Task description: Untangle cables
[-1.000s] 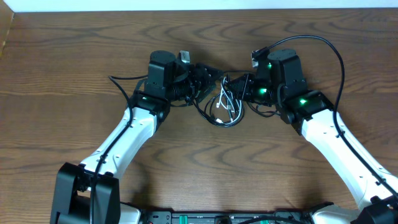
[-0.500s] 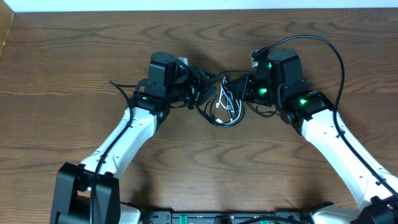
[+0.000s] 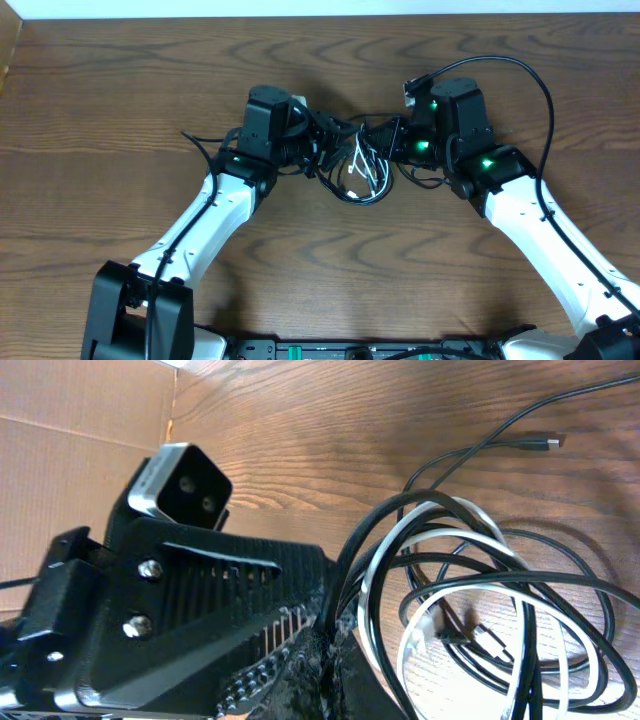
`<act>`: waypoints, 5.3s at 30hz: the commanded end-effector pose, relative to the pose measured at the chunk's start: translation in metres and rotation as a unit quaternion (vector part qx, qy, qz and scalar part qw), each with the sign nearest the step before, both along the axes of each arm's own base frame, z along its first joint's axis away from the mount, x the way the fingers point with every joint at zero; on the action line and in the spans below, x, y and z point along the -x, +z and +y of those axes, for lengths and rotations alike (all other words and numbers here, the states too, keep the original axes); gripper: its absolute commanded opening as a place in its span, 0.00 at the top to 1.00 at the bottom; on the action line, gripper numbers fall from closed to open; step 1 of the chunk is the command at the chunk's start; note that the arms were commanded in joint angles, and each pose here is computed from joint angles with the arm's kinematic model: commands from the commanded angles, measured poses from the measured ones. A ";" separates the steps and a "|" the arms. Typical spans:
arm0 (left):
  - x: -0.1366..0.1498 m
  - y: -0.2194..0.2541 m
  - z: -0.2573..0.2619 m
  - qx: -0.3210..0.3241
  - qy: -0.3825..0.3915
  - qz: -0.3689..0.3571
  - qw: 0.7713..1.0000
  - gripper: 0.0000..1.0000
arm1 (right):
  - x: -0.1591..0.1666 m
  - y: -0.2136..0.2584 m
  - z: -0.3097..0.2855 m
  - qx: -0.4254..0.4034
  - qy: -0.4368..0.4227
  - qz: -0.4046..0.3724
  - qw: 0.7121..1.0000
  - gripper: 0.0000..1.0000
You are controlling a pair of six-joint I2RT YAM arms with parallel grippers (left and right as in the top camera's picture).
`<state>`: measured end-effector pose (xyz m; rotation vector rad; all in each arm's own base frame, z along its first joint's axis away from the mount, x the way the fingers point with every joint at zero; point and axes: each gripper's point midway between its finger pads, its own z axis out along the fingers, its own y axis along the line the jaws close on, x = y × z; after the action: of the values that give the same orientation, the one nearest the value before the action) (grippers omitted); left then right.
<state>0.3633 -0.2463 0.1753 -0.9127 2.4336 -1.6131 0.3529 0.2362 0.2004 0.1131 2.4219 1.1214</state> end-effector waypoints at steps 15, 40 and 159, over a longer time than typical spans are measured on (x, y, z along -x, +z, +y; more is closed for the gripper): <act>-0.010 0.003 0.001 0.000 0.022 -0.011 1.000 0.59 | -0.001 0.003 0.001 -0.008 0.001 0.000 1.000 0.99; 0.014 -0.043 0.018 -0.154 -0.072 -0.081 0.982 0.93 | -0.008 -0.007 -0.014 0.031 -0.030 -0.005 0.999 0.99; 0.042 -0.056 -0.026 -0.332 -0.250 -0.312 0.854 0.92 | -0.033 -0.114 -0.107 0.263 0.013 0.003 0.965 0.63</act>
<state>0.3246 -0.2742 0.0898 0.3258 2.5442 -0.7507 0.3903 0.1173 0.0884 0.1431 2.6409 0.4537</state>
